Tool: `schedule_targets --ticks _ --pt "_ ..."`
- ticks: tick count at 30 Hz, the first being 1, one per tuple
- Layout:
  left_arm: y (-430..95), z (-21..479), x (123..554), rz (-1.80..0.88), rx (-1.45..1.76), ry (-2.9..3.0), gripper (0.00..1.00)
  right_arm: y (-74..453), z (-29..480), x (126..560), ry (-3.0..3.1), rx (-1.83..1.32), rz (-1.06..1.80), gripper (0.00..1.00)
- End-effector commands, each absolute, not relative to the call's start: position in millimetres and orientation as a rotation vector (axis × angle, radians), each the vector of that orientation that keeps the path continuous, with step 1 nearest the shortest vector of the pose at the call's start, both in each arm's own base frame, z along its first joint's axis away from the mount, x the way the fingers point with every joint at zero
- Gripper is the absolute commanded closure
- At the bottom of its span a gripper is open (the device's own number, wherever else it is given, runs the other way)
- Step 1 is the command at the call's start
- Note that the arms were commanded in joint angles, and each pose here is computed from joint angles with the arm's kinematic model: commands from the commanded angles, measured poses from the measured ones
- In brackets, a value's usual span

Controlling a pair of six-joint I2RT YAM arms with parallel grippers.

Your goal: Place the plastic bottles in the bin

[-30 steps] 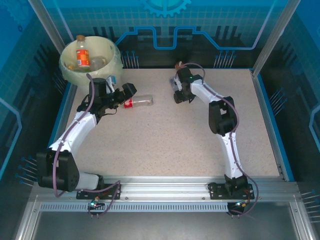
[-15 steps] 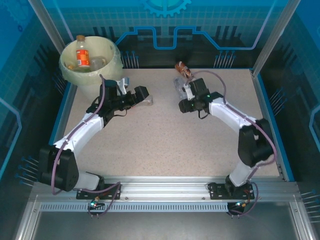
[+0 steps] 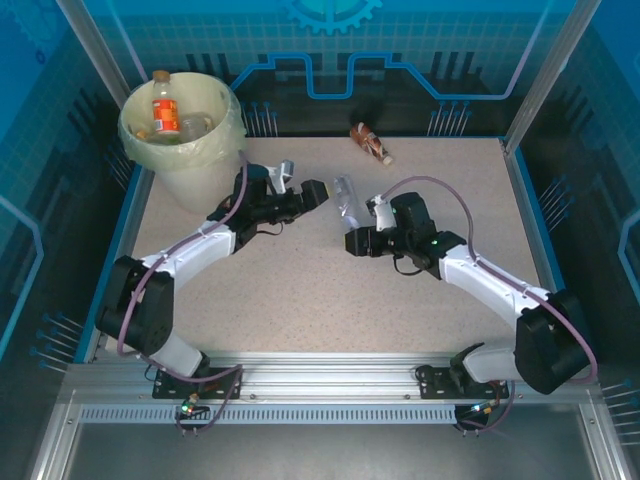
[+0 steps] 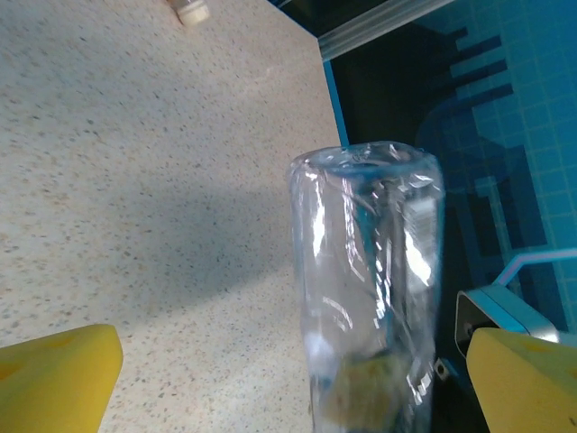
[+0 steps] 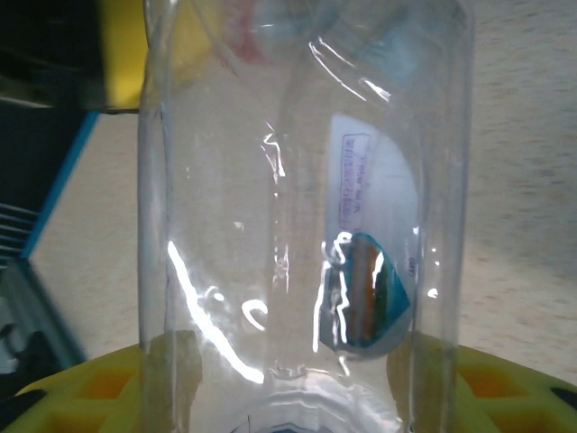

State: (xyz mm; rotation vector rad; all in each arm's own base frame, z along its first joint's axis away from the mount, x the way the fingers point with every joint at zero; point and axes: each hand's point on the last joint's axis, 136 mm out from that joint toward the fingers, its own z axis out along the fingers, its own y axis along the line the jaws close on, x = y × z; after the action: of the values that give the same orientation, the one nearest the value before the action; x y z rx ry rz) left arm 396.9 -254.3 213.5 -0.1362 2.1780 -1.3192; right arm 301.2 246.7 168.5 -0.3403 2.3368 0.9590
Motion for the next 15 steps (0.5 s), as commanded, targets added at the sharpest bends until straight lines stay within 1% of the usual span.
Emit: schedule_targets --ticks 1,9,11,15 --pt "-277.5 242.8 398.3 -1.411 -0.033 2.082 0.01 272.7 198.4 285.7 2.237 -0.413 1.149 0.69" --pt "-292.6 257.7 388.7 -1.484 0.058 1.994 0.02 286.4 205.0 278.6 2.217 -0.437 1.205 0.67" --pt "-292.9 255.9 388.3 -1.477 0.06 2.004 0.06 289.0 206.9 277.7 2.212 -0.448 1.221 0.66" --pt "-293.6 253.8 389.0 -1.472 0.063 2.014 0.21 291.6 208.9 275.9 2.208 -0.459 1.244 0.64"
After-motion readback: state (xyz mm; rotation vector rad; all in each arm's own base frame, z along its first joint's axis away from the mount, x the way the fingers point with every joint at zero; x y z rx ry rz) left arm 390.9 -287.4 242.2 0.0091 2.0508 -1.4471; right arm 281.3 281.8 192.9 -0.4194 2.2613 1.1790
